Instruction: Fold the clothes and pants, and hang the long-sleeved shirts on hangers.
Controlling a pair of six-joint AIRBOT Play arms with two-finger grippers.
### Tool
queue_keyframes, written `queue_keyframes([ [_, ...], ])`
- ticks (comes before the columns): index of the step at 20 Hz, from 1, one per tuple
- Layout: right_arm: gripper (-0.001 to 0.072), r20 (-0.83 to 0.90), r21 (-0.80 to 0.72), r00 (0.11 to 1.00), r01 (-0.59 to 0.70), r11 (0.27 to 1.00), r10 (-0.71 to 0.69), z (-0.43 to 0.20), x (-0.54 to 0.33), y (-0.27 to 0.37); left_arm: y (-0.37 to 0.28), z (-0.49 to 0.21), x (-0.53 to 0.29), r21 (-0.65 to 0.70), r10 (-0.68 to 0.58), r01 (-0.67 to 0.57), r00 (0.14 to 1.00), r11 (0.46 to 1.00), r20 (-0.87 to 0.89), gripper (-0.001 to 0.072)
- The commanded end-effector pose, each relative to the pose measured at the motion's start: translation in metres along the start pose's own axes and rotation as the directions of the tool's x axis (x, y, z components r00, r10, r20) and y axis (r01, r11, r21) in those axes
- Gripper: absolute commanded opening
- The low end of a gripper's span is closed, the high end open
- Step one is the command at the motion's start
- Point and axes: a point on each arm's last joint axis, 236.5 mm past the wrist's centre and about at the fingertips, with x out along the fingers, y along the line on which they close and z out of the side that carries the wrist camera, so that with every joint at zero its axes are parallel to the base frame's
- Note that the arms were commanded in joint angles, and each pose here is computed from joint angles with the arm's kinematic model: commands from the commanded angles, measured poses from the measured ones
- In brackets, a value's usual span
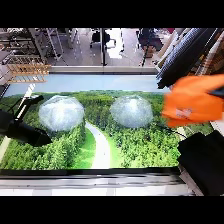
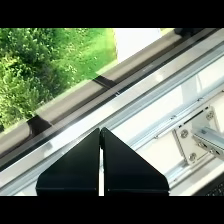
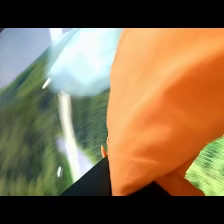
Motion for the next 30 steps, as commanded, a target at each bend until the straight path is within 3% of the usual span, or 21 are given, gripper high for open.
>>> queue_keyframes([
  [1, 0.0011, 0.048, 0.381, 0.947, 0.277, 0.882, -0.318, -0.056, -0.084, -0.129, 0.005, 0.008, -0.004, 0.003, 0.036, -0.036, 0.998, 0.999, 0.047, 0.0012],
  [4, 0.0011, -0.140, 0.556, 0.885, 0.441, 0.705, -0.443, -0.156, -0.092, -0.212, 0.011, 0.013, 0.003, -0.002, 0.032, -0.032, 0.999, 0.999, 0.043, 0.0011],
  [7, 0.0011, -0.445, 0.638, 0.746, 0.652, 0.409, -0.495, -0.269, -0.087, -0.284, 0.019, 0.019, 0.012, -0.016, 0.029, -0.029, 0.999, 0.999, 0.037, 0.0012],
  [8, 0.0013, -0.425, 0.645, 0.725, 0.662, 0.381, -0.541, -0.274, -0.080, -0.309, 0.020, 0.019, 0.014, -0.020, 0.025, -0.025, 0.999, 1.000, 0.029, 0.0012],
  [9, 0.0021, -0.366, 0.649, 0.714, 0.655, 0.386, -0.597, -0.264, -0.075, -0.330, 0.021, 0.020, 0.017, -0.023, 0.022, -0.021, 1.000, 0.999, 0.022, 0.0012],
  [10, 0.0179, -0.283, 0.649, 0.712, 0.635, 0.419, -0.642, -0.245, -0.071, -0.344, 0.023, 0.020, 0.019, -0.027, 0.018, -0.018, 1.000, 0.999, 0.015, 0.0011],
  [11, 0.0419, -0.184, 0.622, 0.706, 0.623, 0.475, -0.684, -0.218, -0.073, -0.352, 0.024, 0.020, 0.021, -0.031, 0.015, -0.015, 1.000, 0.999, 0.008, 0.0012],
  [12, 0.0601, -0.104, 0.562, 0.692, 0.633, 0.532, -0.714, -0.193, -0.078, -0.353, 0.025, 0.020, 0.023, -0.034, 0.012, -0.012, 1.000, 0.999, 0.002, 0.0012],
  [13, 0.0662, -0.033, 0.486, 0.673, 0.657, 0.577, -0.739, -0.166, -0.087, -0.348, 0.025, 0.020, 0.024, -0.038, 0.010, -0.010, 1.000, 0.999, -0.002, 0.0012],
  [17, 0.0657, 0.259, 0.115, 0.630, 0.733, 0.670, -0.733, -0.045, -0.113, -0.268, 0.026, 0.020, 0.026, -0.040, 0.008, -0.009, 1.000, 0.999, -0.007, 0.0013],
  [20, 0.0655, 0.411, -0.160, 0.790, 0.554, 0.817, -0.455, 0.015, -0.050, -0.141, 0.041, 0.014, 0.025, -0.041, 0.071, -0.073, 0.997, 0.996, -0.030, 0.0012],
  [22, 0.0635, 0.341, -0.350, 0.909, 0.359, 0.865, -0.239, 0.006, 0.018, -0.058, 0.078, 0.009, 0.019, -0.101, 0.230, -0.234, 0.972, 0.967, -0.053, 0.0012],
  [24, 0.0634, 0.170, -0.517, 0.977, 0.197, 0.833, -0.126, -0.037, 0.088, -0.001, 0.135, 0.012, -0.005, -0.245, 0.475, -0.468, 0.880, 0.849, -0.034, 0.0012],
  [26, 0.0631, 0.016, -0.629, 0.994, 0.092, 0.772, -0.105, -0.085, 0.145, 0.029, 0.170, 0.033, -0.034, -0.341, 0.634, -0.580, 0.770, 0.739, 0.064, 0.0012],
  [30, 0.0631, -0.070, -0.736, 0.989, 0.038, 0.676, -0.133, -0.125, 0.227, 0.043, 0.177, 0.061, -0.041, -0.383, 0.662, -0.569, 0.729, 0.728, 0.175, 0.0012],
])
